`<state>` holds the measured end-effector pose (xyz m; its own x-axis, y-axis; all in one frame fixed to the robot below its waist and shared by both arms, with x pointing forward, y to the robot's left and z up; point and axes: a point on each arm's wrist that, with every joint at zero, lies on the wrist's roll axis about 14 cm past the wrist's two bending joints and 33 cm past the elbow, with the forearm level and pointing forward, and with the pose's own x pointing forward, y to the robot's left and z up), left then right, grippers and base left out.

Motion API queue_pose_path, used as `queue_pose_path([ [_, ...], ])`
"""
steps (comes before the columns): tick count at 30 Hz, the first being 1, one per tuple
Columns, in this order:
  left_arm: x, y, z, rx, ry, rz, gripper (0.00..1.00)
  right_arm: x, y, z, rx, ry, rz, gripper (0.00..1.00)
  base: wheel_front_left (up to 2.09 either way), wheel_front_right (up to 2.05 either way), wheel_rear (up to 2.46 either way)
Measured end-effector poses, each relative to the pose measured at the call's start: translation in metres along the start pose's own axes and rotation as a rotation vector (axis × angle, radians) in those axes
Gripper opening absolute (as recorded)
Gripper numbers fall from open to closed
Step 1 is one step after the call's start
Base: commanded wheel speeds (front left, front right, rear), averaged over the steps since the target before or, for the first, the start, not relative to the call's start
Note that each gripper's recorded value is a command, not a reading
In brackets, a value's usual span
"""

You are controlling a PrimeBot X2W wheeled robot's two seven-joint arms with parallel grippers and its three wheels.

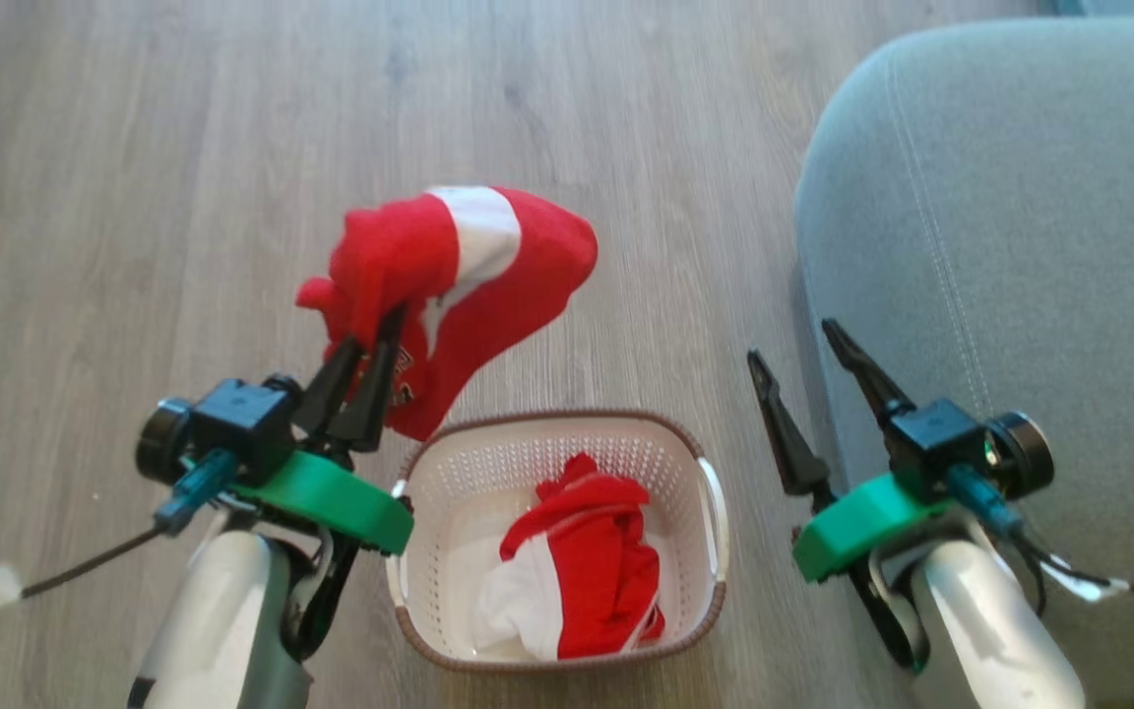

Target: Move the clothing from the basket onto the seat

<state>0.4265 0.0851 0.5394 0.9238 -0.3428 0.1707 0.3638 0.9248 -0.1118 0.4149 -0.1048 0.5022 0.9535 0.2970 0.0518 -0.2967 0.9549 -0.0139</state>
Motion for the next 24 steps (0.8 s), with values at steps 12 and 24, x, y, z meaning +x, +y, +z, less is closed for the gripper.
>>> queue_pose_path([
  [12,-0.032,0.012,0.142,0.070,-0.421,0.089,0.00,-0.036,0.017,0.005,0.004,-0.010,0.028,1.00,0.00,0.00,0.00],
  [24,-0.035,-0.016,0.170,0.035,-0.518,0.001,0.00,-0.037,0.019,0.017,0.005,-0.047,0.032,1.00,0.00,0.00,0.00],
])
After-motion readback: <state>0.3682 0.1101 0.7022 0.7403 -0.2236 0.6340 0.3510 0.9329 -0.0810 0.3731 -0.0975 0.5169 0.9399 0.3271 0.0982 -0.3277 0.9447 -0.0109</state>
